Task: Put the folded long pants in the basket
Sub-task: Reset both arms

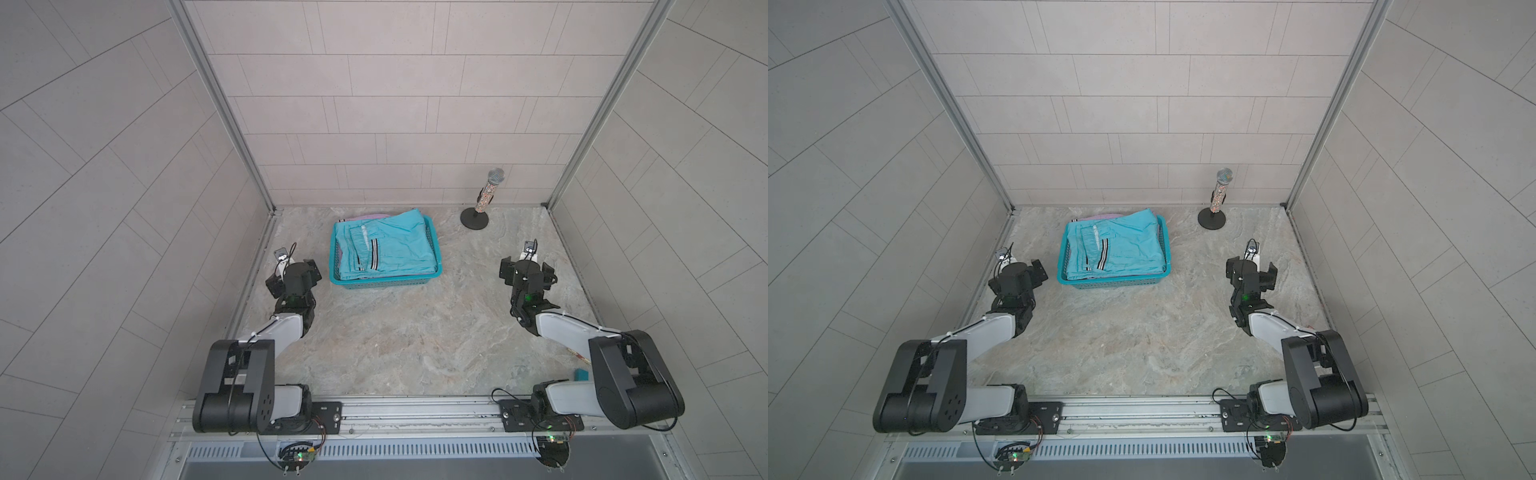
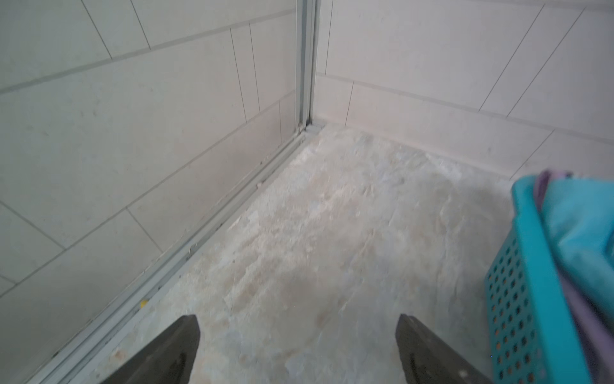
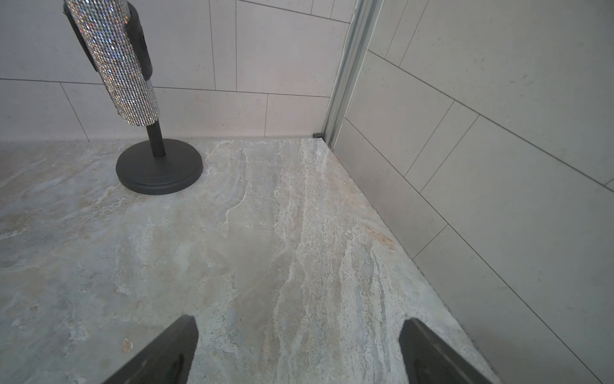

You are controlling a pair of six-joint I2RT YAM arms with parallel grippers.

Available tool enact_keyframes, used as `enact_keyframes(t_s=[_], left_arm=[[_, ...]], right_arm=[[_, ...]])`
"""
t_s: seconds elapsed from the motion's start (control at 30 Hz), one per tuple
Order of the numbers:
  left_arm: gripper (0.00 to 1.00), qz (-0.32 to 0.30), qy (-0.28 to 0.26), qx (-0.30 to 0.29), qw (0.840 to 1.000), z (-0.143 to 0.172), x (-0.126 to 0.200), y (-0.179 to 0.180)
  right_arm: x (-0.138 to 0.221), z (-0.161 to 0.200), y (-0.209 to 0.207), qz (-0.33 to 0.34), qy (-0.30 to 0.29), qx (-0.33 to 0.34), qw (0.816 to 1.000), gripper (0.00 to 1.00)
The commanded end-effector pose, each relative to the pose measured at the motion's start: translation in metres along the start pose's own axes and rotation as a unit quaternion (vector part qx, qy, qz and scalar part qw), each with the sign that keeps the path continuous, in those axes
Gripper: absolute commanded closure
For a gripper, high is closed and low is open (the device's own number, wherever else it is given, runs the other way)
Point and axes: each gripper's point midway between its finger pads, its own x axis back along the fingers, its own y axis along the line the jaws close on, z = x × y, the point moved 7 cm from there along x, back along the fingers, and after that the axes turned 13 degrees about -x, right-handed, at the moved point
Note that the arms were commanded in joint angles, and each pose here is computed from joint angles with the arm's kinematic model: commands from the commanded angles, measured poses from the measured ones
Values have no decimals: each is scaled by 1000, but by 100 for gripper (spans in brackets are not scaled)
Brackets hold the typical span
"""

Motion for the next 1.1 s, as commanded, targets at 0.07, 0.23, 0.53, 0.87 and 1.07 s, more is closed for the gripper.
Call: enact_keyframes(t_s=[0.07, 0.23, 0.53, 0.87, 1.07], left_arm=[[0, -15, -56, 17, 998, 17, -1, 4], [0, 59, -60, -40, 996, 22, -13, -23], [0, 69, -53, -48, 995, 22, -14, -27], [0, 72, -47, -50, 995, 21, -13, -27], [0, 72, -48, -49, 995, 21, -13, -27]], right_arm=[[10, -6, -7, -3, -27, -29, 999, 0], [2, 23, -3, 5, -2, 5, 1000, 0], [-22, 49, -9, -35, 17, -1, 999, 0], [-13, 48, -4, -63, -8, 7, 998, 0], [-20, 47, -1, -53, -1, 7, 999, 0]])
